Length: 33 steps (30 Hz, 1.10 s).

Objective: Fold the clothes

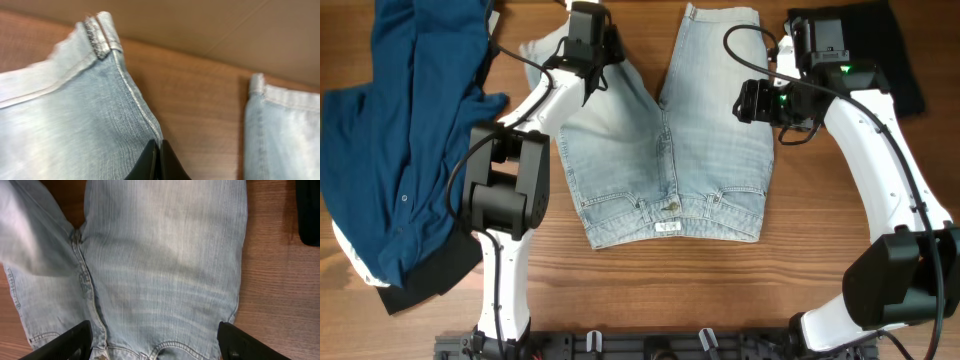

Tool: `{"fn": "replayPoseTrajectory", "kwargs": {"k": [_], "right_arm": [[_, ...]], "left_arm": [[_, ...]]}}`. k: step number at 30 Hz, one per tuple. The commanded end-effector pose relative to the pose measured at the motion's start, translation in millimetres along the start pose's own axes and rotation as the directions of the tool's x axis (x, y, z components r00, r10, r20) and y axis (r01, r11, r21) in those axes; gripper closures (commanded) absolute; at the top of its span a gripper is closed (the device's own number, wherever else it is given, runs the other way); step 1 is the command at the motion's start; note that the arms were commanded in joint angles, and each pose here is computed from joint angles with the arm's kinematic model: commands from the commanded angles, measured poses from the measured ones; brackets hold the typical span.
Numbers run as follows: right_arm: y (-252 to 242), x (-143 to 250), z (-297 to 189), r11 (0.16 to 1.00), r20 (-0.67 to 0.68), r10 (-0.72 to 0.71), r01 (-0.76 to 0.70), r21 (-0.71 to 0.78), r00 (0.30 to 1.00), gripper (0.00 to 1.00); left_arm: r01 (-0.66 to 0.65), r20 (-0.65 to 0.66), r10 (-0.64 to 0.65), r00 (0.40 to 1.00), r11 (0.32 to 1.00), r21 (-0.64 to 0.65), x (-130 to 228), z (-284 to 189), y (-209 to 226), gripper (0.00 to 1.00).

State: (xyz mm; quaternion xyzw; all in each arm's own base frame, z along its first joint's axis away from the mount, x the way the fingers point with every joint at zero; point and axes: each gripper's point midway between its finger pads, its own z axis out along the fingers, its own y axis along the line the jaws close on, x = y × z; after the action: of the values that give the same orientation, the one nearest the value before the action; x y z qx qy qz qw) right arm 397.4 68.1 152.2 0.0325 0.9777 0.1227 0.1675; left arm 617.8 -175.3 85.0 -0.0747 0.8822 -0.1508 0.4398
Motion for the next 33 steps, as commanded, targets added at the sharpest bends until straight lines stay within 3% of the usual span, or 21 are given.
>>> {"fn": "replayPoseTrajectory", "kwargs": {"k": [1, 3, 4, 5, 12, 15, 19, 24, 33], "right_arm": [[2.3, -4.7, -4.6, 1.0, 0.02, -0.01, 0.01, -0.003, 1.0, 0.2], [2.3, -4.7, -4.6, 1.0, 0.02, -0.009, 0.009, -0.003, 1.0, 0.2], [2.5, -5.6, -4.6, 1.0, 0.024, -0.008, 0.008, -0.004, 1.0, 0.19], [2.8, -6.4, -4.6, 1.0, 0.027, -0.009, 0.009, -0.005, 1.0, 0.19], [1.5, -5.7, 0.0, 1.0, 0.019, -0.005, 0.005, -0.003, 1.0, 0.16], [-8.2, 2.2, 10.3, 0.996, -0.011, 0.086, -0.086, 0.04, 0.996, 0.15], [-20.7, 27.6, 36.4, 0.984, -0.108, 0.161, -0.152, 0.088, 0.981, 0.16], [-32.0, 60.0, 64.5, 0.972, -0.225, 0.218, -0.191, 0.135, 0.95, 0.16], [-47.9, 145.0, 91.2, 0.948, -0.416, 0.3, -0.217, 0.235, 0.858, 0.15]], "left_arm": [[-0.055, 0.086, 0.052, 0.995, 0.998, 0.036, -15.4, 5.5, -14.9, 0.96], [-0.089, 0.123, 0.081, 0.989, 0.995, 0.055, -21.0, 5.1, -24.4, 0.93], [-0.088, 0.148, 0.081, 0.986, 0.995, 0.041, -25.5, 4.1, -25.9, 0.23], [-0.086, 0.157, 0.081, 0.984, 0.996, 0.025, -27.6, 3.4, -24.2, 0.0], [-0.075, 0.04, 0.082, 0.996, 0.986, -0.148, -30.6, -29.1, 16.1, 0.0], [-0.083, -0.063, 0.072, 0.995, 0.977, -0.197, -28.8, -61.8, 31.0, 0.0], [-0.101, -0.235, 0.043, 0.971, 0.965, -0.242, -18.5, -127.5, 44.6, 0.0], [-0.135, -0.303, 0.051, 0.952, 0.956, -0.261, -18.8, -178.8, 46.6, 0.0], [-0.214, -0.351, 0.12, 0.929, 0.947, -0.242, -13.7, -187.6, 48.4, 0.0]]}}
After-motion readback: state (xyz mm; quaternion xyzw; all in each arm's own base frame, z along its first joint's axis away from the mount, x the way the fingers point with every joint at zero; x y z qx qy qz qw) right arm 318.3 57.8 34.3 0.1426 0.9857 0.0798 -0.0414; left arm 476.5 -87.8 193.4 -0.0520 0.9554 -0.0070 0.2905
